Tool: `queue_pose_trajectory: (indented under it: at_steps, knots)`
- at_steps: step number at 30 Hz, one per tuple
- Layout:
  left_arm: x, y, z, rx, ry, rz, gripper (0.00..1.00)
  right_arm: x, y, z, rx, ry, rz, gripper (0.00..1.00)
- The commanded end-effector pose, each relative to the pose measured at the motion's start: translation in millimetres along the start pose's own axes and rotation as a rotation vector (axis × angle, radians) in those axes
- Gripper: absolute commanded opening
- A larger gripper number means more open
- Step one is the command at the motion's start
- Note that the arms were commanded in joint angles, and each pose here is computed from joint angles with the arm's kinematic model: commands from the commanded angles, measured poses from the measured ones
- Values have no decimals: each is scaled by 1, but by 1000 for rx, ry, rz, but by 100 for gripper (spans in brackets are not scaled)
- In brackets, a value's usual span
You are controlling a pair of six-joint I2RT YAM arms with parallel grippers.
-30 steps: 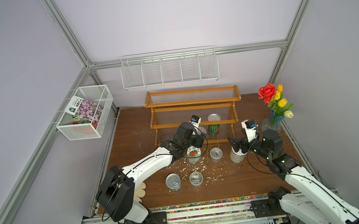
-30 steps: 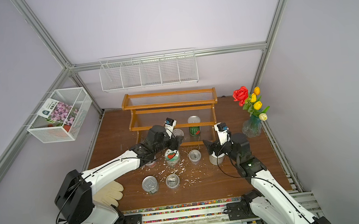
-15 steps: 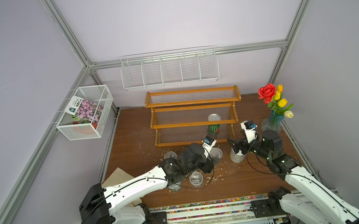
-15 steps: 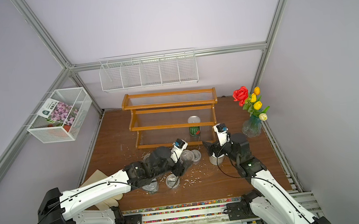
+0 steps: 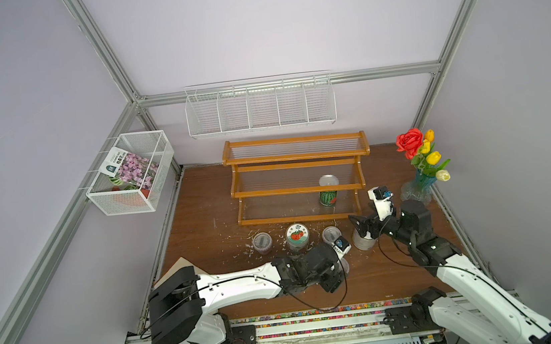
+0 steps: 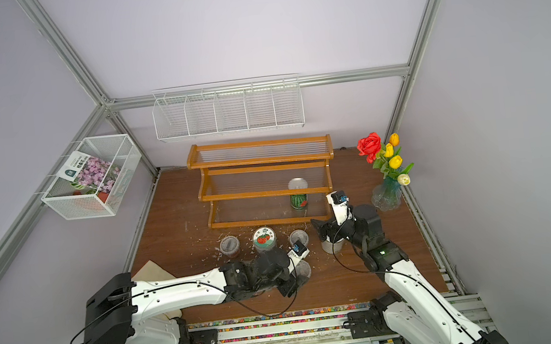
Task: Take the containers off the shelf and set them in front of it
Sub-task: Place the container at the center of the board.
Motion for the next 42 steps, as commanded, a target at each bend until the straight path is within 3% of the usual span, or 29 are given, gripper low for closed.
queue_pose_trajectory:
  at_steps: [1, 11, 20, 24, 32, 42]
  knots:
    - [11, -1, 4, -7, -47, 14, 72, -5, 2, 6, -14, -20, 6, 97]
    - [34, 0, -18, -36, 2, 0, 76, -4, 1, 5, -16, -15, -1, 97]
    - [30, 6, -22, -41, 16, 24, 93, 2, 2, 7, -6, -11, 28, 97]
    - [15, 11, -11, -40, -7, 41, 100, 12, 2, 7, 6, -8, 43, 97]
    - [-25, 28, 6, -53, -50, 6, 100, 48, 6, 9, -4, -87, -57, 97]
    - [-72, 98, 5, -203, -197, 100, 100, 116, -4, 17, 60, -198, -54, 97]
Point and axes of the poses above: each gripper's point midway between its finger pads, its own x axis out along the fingers, its own y axis along the line the jaws close on, z = x × y, the point moved 10 cm from there along -x, back along the fingers, and after that the axes turned 12 degrees about x, right-handed, at the moved point
